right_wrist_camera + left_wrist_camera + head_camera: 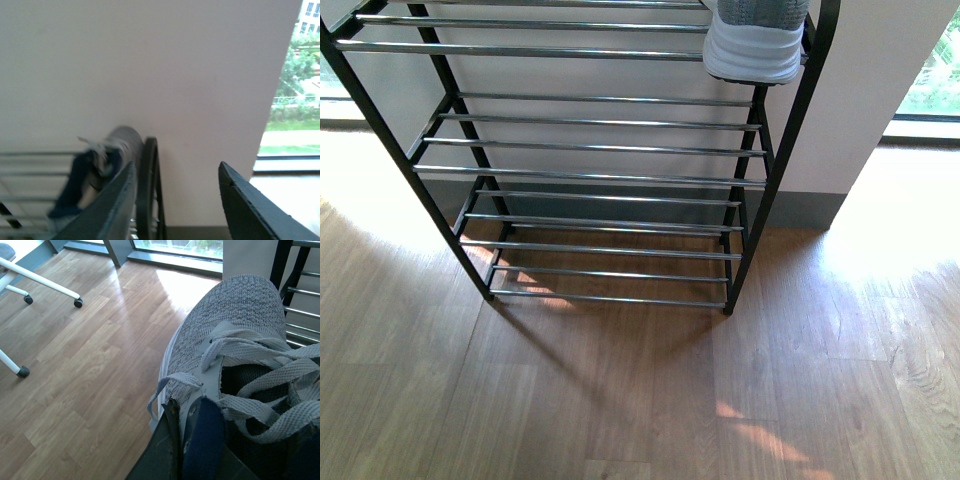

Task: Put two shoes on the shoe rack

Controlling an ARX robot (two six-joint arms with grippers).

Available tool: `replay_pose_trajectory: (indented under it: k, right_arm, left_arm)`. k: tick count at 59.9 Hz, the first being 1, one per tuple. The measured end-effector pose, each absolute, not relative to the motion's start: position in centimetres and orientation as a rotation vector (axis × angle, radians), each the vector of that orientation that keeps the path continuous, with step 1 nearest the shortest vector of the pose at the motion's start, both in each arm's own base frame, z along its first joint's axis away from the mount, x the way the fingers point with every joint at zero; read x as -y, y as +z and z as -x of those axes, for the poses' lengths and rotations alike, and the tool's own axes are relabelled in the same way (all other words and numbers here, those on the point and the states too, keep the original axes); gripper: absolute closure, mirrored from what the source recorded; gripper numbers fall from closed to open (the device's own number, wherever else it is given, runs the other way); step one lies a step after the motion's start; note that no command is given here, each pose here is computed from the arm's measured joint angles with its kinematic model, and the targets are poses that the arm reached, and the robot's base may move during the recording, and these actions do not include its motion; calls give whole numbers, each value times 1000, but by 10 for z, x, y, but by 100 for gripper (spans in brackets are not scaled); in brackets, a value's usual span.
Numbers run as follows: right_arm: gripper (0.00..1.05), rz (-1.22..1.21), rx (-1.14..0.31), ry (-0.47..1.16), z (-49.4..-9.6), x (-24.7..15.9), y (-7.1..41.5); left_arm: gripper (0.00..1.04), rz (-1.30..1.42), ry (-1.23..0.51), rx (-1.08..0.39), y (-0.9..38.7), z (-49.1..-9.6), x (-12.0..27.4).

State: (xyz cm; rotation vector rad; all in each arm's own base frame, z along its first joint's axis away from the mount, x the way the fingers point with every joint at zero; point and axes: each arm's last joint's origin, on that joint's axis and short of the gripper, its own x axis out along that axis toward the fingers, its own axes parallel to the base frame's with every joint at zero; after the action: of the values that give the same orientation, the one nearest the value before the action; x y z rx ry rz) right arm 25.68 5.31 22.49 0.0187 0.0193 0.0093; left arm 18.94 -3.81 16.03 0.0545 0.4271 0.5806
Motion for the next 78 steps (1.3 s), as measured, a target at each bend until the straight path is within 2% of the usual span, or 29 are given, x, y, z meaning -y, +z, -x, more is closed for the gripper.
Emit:
replay_pose_trajectory:
  k: [7, 40, 78]
  right_arm:
    - [103, -6, -1, 7, -237, -41, 218]
    - [103, -5, -12, 11, -170, -10, 182]
    - [103, -5, 10, 2, -134, 0, 170]
  left_arm:
    - [103, -54, 581, -427, 160, -189, 38]
    - [103, -54, 581, -427, 160, -189, 38]
    - [103, -54, 581, -427, 160, -189, 38]
